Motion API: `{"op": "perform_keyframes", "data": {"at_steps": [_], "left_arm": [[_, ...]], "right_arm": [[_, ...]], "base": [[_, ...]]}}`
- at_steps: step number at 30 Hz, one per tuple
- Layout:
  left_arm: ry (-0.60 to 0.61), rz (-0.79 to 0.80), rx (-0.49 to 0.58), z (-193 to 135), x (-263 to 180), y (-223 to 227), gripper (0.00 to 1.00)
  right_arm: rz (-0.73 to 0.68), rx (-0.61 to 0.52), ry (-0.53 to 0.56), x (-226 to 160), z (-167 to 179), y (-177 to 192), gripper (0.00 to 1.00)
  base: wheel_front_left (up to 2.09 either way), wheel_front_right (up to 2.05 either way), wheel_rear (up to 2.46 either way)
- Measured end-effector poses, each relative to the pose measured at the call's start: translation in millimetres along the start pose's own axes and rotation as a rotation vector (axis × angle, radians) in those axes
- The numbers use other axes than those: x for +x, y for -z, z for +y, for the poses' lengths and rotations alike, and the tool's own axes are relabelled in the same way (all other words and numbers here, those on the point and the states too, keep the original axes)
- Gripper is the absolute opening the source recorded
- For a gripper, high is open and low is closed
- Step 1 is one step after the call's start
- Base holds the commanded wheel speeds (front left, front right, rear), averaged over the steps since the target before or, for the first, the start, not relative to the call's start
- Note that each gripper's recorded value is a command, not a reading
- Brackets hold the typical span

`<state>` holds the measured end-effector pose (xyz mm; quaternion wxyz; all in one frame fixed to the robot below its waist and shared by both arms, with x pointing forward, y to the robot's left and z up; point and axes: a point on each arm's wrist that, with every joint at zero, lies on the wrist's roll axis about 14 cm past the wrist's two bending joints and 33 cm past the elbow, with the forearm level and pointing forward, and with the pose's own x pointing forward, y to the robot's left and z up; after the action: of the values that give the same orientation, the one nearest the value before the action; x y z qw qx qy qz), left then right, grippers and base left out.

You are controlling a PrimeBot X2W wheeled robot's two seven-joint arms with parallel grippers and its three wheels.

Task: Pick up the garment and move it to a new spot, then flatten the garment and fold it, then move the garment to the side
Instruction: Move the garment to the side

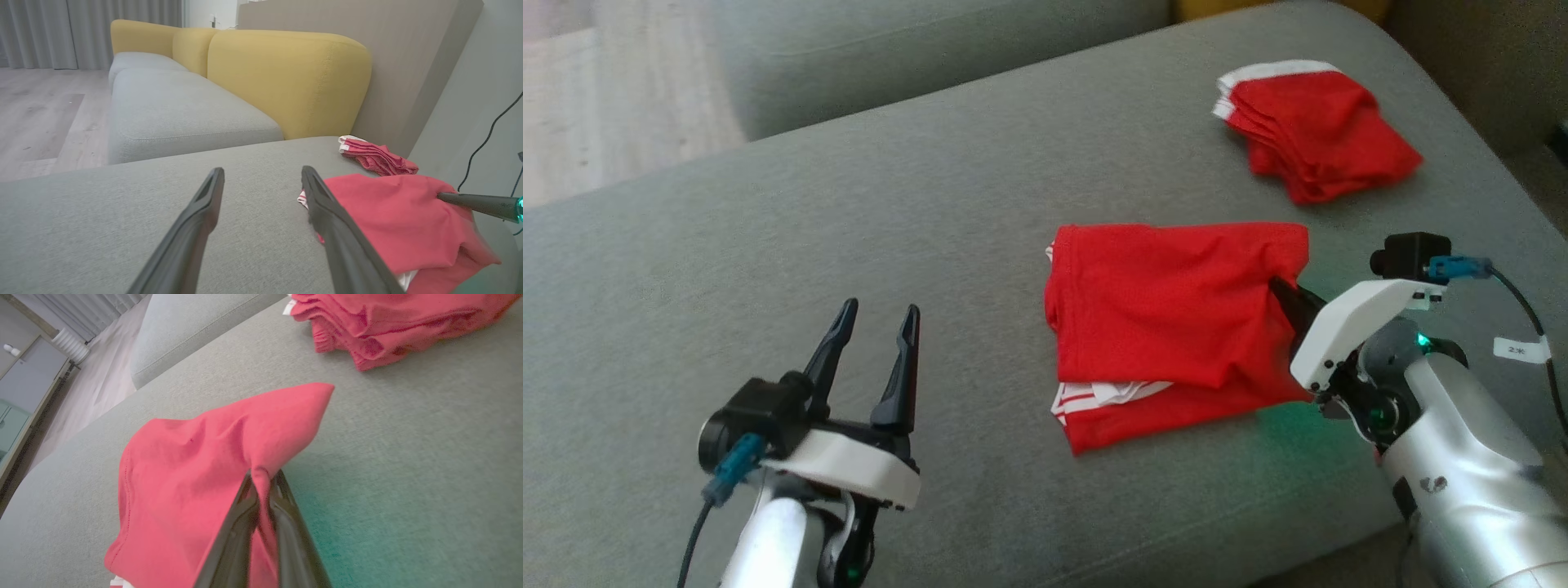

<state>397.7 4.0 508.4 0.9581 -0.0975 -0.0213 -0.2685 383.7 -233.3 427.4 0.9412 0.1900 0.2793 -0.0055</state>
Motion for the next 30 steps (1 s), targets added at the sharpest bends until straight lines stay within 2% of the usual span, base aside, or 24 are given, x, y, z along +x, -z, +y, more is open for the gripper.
{"op": "perform_keyframes", "data": {"at_steps": [5, 9, 13, 18, 21, 26, 30], "left_arm": [[0.047, 0.012, -0.015, -12, 13, 7, 1.0], [0.038, 0.021, -0.021, -8, 14, 11, 1.0], [0.021, 0.024, -0.013, 2, 19, 15, 1.0], [0.003, 0.043, -0.021, 18, 29, 27, 1.0], [-0.021, 0.068, -0.033, 31, 33, 40, 1.0], [-0.077, 0.12, -0.042, 59, 33, 65, 1.0], [-0.102, 0.143, -0.038, 73, 33, 77, 1.0]], "right_arm": [[-0.014, 0.025, 0.029, -6, -13, 0, 0.0], [-0.045, -0.005, 0.001, -1, -4, -10, 0.0], [-0.048, -0.102, -0.018, 9, -1, -29, 0.0], [-0.087, -0.296, -0.062, 35, 16, -88, 0.0], [-0.08, -0.375, -0.057, 55, 16, -115, 0.0], [-0.033, -0.445, -0.001, 89, -5, -136, 0.0], [0.015, -0.462, 0.049, 107, -24, -139, 0.0]], "base": [[0.0, 0.0, 0.0], [0.0, 0.0, 0.0], [0.0, 0.0, 0.0], [0.0, 0.0, 0.0], [0.0, 0.0, 0.0], [0.0, 0.0, 0.0], [0.0, 0.0, 0.0]]}}
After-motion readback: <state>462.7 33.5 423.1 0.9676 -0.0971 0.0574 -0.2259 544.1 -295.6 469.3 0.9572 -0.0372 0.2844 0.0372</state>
